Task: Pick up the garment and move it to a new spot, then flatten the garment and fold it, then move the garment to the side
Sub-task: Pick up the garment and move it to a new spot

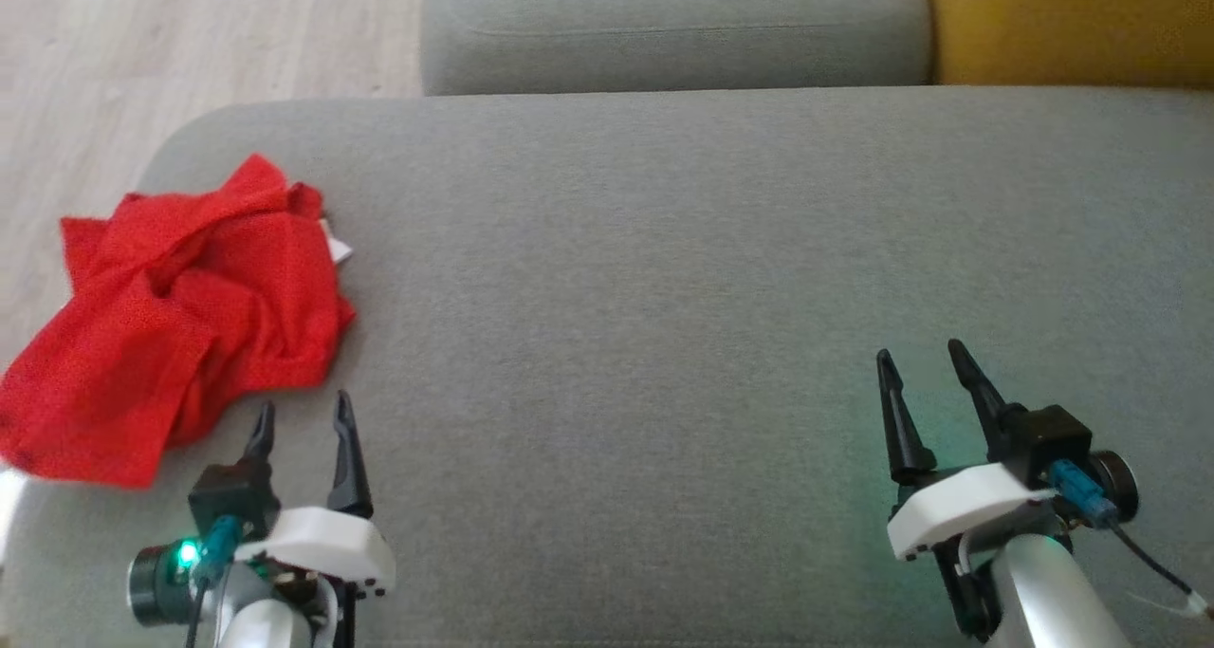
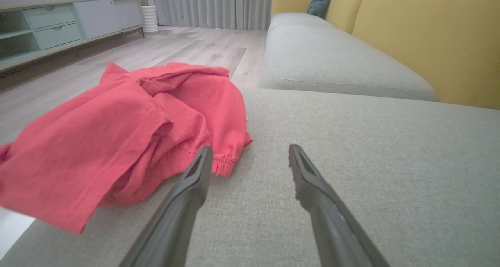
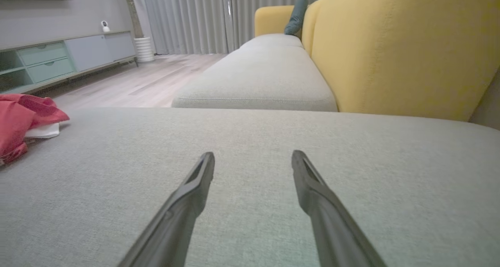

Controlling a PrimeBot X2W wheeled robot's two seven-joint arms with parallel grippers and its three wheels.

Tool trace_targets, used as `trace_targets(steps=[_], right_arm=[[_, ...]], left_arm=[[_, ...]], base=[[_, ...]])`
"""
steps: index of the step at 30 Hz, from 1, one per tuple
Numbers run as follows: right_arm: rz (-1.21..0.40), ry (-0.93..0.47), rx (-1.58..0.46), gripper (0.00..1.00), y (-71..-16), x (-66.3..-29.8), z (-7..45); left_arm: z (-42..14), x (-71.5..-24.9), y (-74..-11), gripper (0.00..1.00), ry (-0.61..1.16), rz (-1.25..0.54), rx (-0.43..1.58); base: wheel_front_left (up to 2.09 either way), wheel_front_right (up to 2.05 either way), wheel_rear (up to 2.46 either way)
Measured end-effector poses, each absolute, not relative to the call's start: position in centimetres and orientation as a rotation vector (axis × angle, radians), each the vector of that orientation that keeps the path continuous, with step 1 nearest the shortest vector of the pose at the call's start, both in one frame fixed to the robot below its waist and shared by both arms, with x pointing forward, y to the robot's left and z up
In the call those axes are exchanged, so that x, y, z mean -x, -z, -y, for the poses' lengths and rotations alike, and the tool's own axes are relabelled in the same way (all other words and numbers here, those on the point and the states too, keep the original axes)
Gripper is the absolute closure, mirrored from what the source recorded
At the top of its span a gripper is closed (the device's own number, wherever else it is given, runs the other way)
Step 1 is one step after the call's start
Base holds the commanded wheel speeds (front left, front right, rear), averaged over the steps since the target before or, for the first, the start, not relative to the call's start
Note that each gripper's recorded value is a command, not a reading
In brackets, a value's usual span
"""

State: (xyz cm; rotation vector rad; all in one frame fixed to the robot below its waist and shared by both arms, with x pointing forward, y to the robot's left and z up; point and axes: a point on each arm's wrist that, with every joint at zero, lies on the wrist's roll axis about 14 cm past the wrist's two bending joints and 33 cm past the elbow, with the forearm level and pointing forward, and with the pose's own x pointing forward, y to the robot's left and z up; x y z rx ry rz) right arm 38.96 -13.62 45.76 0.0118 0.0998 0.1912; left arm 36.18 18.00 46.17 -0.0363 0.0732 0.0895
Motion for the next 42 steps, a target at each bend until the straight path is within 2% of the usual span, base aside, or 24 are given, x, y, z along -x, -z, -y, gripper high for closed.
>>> trace_targets(steps=[14, 20, 30, 38, 42], right_arm=[[-0.108, -0.471, -0.042, 0.0, -45.7, -40.6, 3.4], [-0.113, -0.602, -0.035, 0.0, -45.7, -40.6, -1.3], [-0.138, -0.768, -0.024, 0.0, -44.9, -39.5, -7.0], [-0.15, -0.784, -0.027, 0.0, -44.2, -40.0, -7.6], [-0.153, -0.772, -0.018, 0.0, -43.5, -40.7, -7.1]], left_arm=[[-24.8, -31.2, -46.3, 0.0, -0.316, -0.066, 0.048], [-29.9, -27.0, -46.5, 0.0, -0.501, -0.056, 0.05], [-34.0, -21.0, -45.2, 0.0, -0.684, -0.099, 0.048], [-34.4, -20.9, -44.3, 0.0, -0.69, -0.13, 0.086], [-34.9, -23.0, -44.4, 0.0, -0.659, -0.13, 0.099]], base=[[0.0, 0.0, 0.0], [0.0, 0.0, 0.0], [0.0, 0.0, 0.0], [0.0, 0.0, 0.0], [0.0, 0.0, 0.0]])
